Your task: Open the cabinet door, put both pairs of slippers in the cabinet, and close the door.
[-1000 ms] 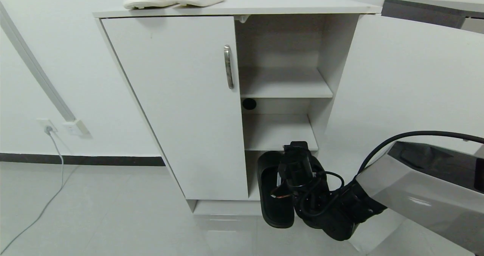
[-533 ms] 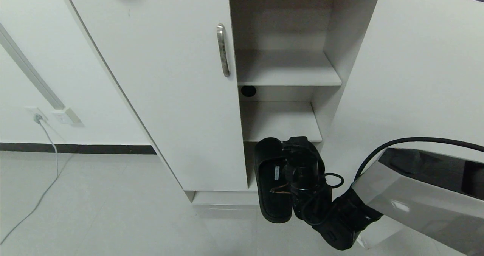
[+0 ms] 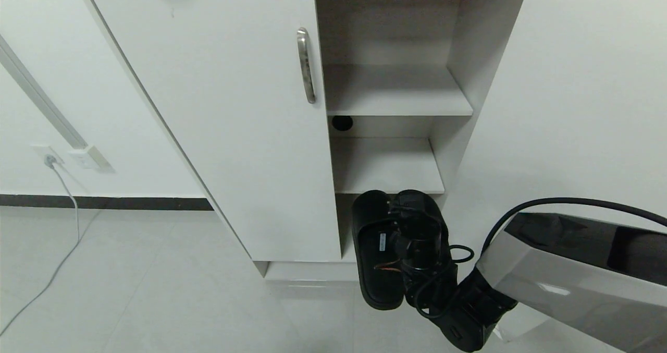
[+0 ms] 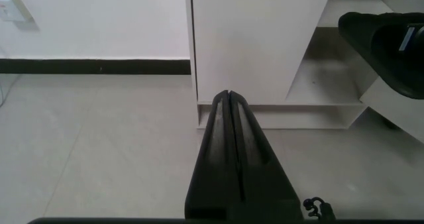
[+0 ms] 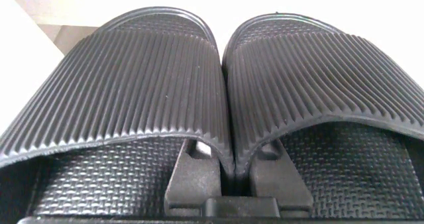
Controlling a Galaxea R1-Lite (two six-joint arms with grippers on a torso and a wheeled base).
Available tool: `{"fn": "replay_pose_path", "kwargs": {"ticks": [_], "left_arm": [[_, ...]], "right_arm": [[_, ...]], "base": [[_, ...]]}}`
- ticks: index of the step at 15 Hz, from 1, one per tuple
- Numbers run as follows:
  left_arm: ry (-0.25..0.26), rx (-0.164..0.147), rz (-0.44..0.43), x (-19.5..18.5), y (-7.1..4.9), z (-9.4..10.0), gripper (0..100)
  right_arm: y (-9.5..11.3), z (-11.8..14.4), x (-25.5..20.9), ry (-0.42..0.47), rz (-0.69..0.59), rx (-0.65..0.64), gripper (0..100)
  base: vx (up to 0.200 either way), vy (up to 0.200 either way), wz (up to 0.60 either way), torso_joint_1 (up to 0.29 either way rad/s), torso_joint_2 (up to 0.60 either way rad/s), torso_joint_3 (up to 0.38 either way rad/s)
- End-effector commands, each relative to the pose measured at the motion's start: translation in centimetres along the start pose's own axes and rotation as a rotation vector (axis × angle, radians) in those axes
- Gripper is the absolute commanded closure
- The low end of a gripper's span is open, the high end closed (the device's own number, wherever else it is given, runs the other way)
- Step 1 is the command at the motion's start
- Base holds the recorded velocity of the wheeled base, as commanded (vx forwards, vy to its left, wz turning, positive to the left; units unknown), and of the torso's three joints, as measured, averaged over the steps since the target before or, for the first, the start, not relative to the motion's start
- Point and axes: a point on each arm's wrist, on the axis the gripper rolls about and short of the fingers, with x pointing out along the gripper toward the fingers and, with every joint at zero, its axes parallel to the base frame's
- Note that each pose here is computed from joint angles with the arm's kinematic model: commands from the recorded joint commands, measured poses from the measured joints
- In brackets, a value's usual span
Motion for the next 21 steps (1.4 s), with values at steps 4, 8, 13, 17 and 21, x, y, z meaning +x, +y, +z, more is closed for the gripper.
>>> {"fn": "replay_pose_path", "kwargs": {"ticks": [4,8,13,17,21], "left_arm": [[0.000,-0.002,0.000,0.0,0.0,0.0,100],[0.001,-0.001,-0.001,0.0,0.0,0.0,100],[0.001,-0.001,-0.001,0.0,0.0,0.0,100],[0.000,-0.001,0.000,0.0,0.0,0.0,100],[0.001,-0.001,-0.001,0.0,0.0,0.0,100]], "right_arm": [[0.0,-0.1,0.0,0.002,-0.001,-0.001,100],[-0.2,0.0,0.2,-0.001,-0.007,0.001,100],[-0.2,-0.1,0.4,0.000,-0.015,0.002,100],[0.8,0.5,3.3,0.047,-0.045,0.029,100],[1.0,0.9,5.6,0.055,-0.073,0.038,100]], "base": [[0.050,0.000,0.00,-0.001,0.00,-0.001],[0.200,0.000,0.00,0.001,0.00,0.002],[0.200,0.000,0.00,0.004,0.00,0.000],[0.050,0.000,0.00,0.001,0.00,0.002],[0.000,0.000,0.00,0.000,0.00,0.000]]}}
